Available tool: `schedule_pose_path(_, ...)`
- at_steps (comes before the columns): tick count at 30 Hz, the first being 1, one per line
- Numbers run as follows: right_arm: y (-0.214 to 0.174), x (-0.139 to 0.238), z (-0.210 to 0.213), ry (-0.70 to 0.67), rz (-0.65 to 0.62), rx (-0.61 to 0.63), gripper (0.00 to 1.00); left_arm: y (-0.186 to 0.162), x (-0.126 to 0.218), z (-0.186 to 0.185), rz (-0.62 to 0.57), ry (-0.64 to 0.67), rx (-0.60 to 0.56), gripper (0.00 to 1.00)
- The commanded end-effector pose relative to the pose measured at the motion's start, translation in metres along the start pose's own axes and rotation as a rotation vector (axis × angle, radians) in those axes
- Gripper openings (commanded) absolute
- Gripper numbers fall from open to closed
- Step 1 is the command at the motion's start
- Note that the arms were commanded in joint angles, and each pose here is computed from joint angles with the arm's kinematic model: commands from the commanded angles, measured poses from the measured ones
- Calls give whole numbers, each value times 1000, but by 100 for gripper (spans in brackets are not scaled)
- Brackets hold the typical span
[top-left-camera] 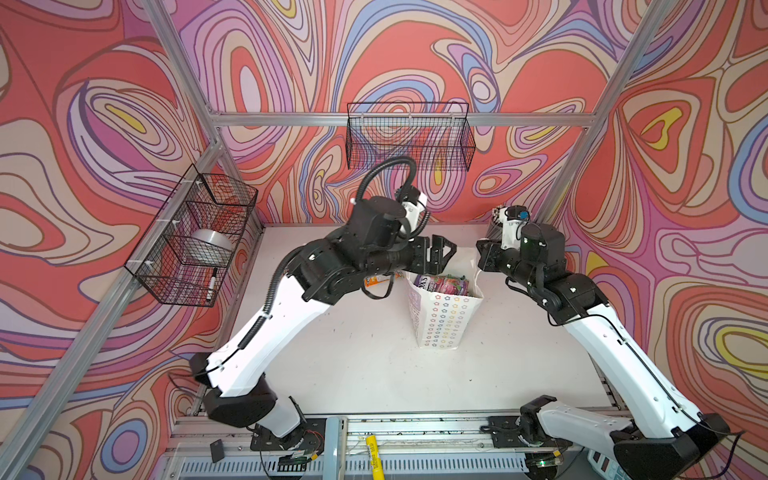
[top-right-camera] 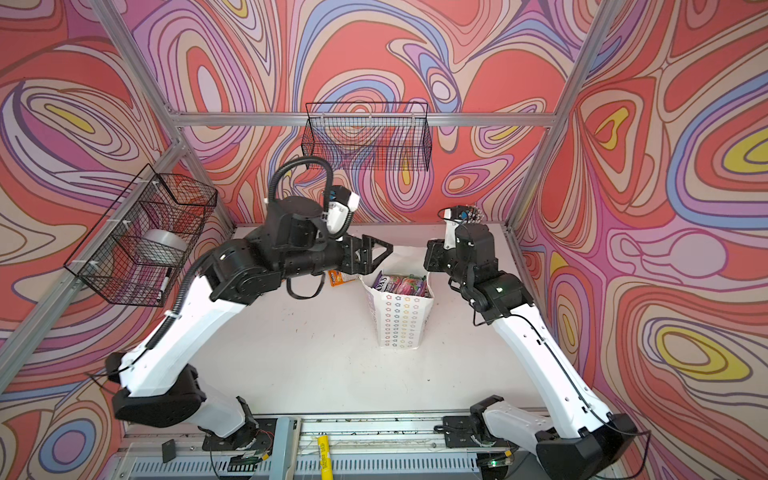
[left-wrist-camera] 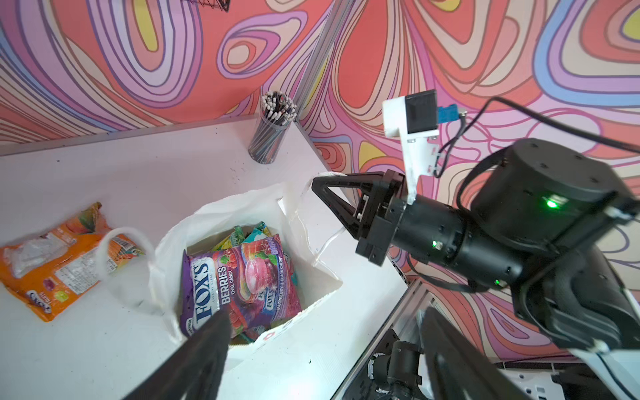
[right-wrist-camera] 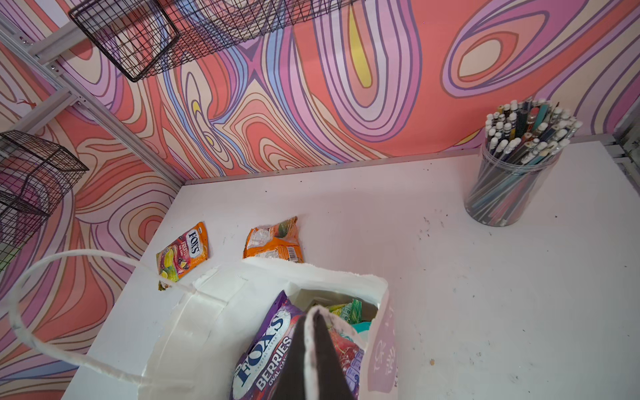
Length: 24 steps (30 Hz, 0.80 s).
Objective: Place the snacks into the paper bag
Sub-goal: 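Withdraw the left gripper from the bag toward the orange Fox's packet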
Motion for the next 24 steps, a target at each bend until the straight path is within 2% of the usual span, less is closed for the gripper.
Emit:
schedule_pose_path(1,7,4,3,22,-52,-2,0,-13,9,17,-26,48,-21,100)
schedule_pose_path(5,6,1,2,22,-44,-6,0,-30,42,34,-63,111,4,100)
schedule_pose_path(11,4,-4,1,24,-38,-19,0,-65,75,66,-28,279,80,100)
schedule_pose_path(14,2,-7,1,26,-33,-28,0,-84,82,81,-25,322,143,100)
schedule_pose_path(18,0,-12,0,26,-27,-36,0,-110,71,109,3,367,266,100)
schedule_pose_path(24,-3,-13,-2,22,-32,-50,0,-131,27,148,98,354,438,100)
Point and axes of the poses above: each gripper's point midway between its finger pads, its own x axis back along the fingers, its own z axis along the line the jaws close on, y = z × x, the point moved 8 cm from there along x, back along the fingers, and after that the axes turned 7 degrees about -x, right-handed, at the moved point
